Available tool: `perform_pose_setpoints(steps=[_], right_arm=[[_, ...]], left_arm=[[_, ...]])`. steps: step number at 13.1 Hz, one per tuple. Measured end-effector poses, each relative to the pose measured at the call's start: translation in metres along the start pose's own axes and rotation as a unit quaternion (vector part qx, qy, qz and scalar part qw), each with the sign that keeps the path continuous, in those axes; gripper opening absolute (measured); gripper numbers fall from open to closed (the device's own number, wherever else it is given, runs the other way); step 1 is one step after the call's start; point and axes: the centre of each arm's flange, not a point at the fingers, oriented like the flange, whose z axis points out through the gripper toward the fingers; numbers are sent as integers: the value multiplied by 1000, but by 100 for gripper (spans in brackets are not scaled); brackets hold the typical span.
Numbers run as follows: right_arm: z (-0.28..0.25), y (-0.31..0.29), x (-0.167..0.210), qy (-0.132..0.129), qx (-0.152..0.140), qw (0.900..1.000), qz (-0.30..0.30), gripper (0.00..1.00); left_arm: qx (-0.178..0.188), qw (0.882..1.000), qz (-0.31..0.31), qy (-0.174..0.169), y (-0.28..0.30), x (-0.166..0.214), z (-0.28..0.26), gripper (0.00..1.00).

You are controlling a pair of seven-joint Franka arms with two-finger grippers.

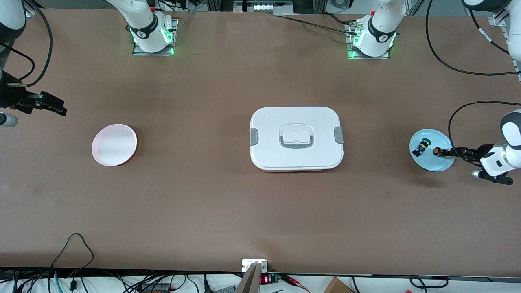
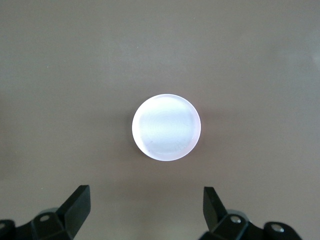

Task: Transfer orange switch to right arm and place
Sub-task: 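Lower the left gripper over the orange switch on the blue plate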

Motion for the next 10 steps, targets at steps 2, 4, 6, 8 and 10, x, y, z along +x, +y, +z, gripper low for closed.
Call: perform_pose_setpoints(steps=[2, 4, 6, 8, 10], right_arm=[[-1, 0, 0, 1, 0, 1000, 0, 100], [-1, 0, 0, 2, 0, 1000, 1, 100], [-1, 0, 0, 2, 0, 1000, 1, 100], [-1, 0, 0, 2, 0, 1000, 1, 100], [0, 0, 1, 1, 0, 1000, 1, 100]], left_arm=[[-5, 1000, 4, 4, 10, 0, 1, 100], [-7, 1000, 4, 4, 16, -3, 0, 100], [-3, 1000, 4, 12, 19, -6, 3, 100], [8, 1000, 5, 27, 24, -11, 11, 100], [12, 999, 6, 32, 28, -17, 18, 100]])
